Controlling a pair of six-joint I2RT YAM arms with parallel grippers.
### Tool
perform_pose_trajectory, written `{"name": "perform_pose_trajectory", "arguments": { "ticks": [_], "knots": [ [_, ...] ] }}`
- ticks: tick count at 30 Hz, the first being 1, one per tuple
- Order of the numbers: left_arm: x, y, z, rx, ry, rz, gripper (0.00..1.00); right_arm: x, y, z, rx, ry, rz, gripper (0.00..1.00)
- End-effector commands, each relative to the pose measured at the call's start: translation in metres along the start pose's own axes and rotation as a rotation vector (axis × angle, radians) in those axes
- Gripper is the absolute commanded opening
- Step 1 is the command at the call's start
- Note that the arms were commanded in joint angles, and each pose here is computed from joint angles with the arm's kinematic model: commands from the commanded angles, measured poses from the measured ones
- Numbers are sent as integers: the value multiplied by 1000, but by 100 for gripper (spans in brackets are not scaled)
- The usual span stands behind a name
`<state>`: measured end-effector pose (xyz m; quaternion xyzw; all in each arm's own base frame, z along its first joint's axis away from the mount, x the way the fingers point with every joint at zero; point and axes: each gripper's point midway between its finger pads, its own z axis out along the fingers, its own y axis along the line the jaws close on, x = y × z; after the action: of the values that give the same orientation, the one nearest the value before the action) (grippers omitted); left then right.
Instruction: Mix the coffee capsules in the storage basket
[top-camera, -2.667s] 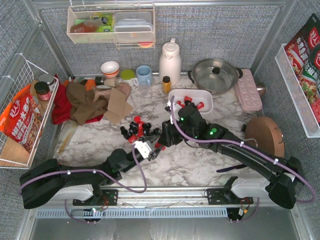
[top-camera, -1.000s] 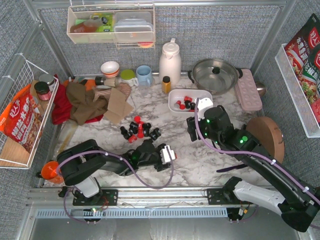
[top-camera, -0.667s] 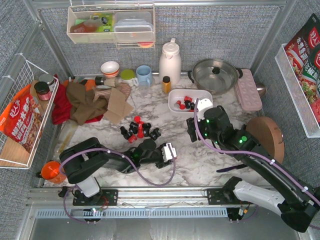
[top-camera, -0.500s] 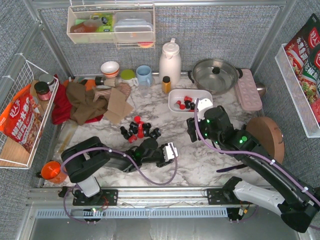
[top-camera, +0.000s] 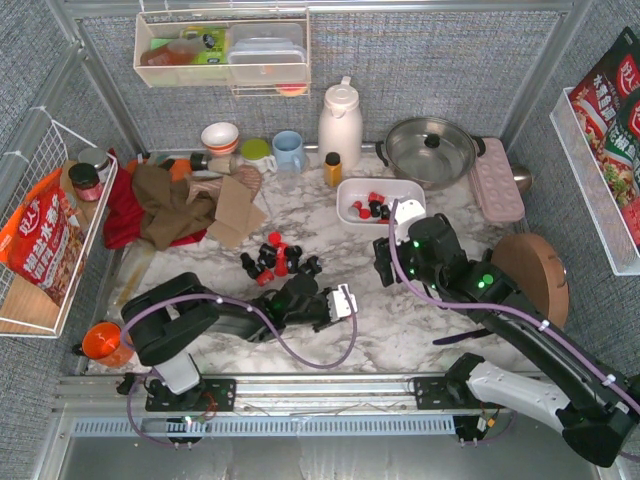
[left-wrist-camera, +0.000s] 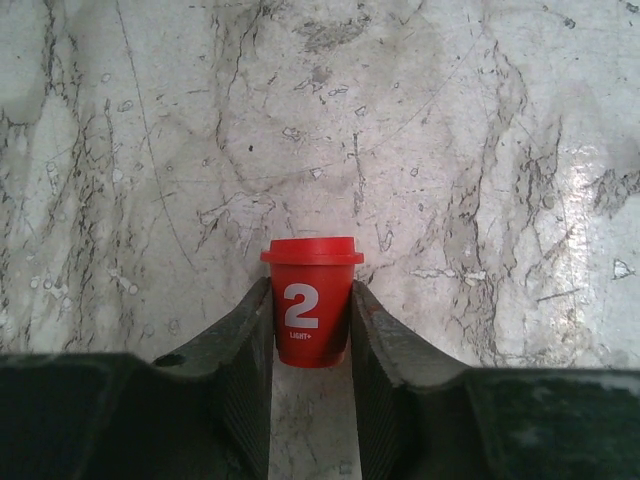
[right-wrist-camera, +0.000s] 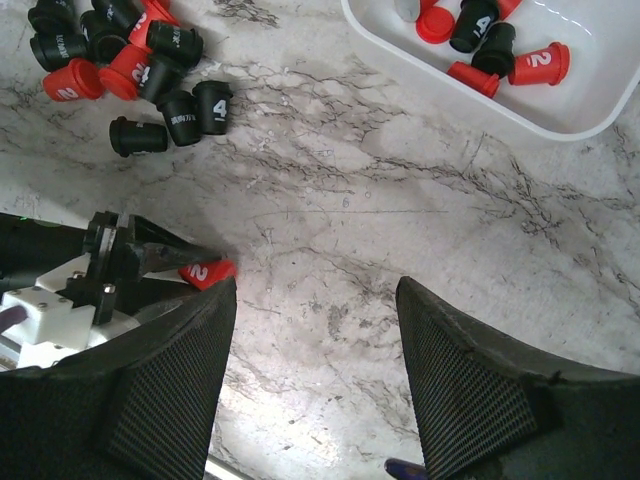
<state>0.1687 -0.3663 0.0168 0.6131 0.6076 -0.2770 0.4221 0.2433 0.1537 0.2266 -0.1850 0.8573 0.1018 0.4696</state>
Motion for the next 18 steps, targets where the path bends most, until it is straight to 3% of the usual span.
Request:
{"name": "perform_pose_trajectory", "arguments": {
  "ticks": [1, 7, 12, 18],
  "knots": [
    [-13, 6, -6, -31, -52, 26, 34, -3, 3, 1, -13, -12, 25, 70],
    [-52, 29, -33, -196, -241, 33, 28, -5, 16, 3, -71, -6, 67, 70],
    [-96, 48, -74, -363, -499, 50, 28, -16, 51, 9, -232, -13, 164, 74],
    [-133, 54, -110, -434, -687, 80, 28, -40, 82, 13, -374, -28, 225, 77]
  ]
}}
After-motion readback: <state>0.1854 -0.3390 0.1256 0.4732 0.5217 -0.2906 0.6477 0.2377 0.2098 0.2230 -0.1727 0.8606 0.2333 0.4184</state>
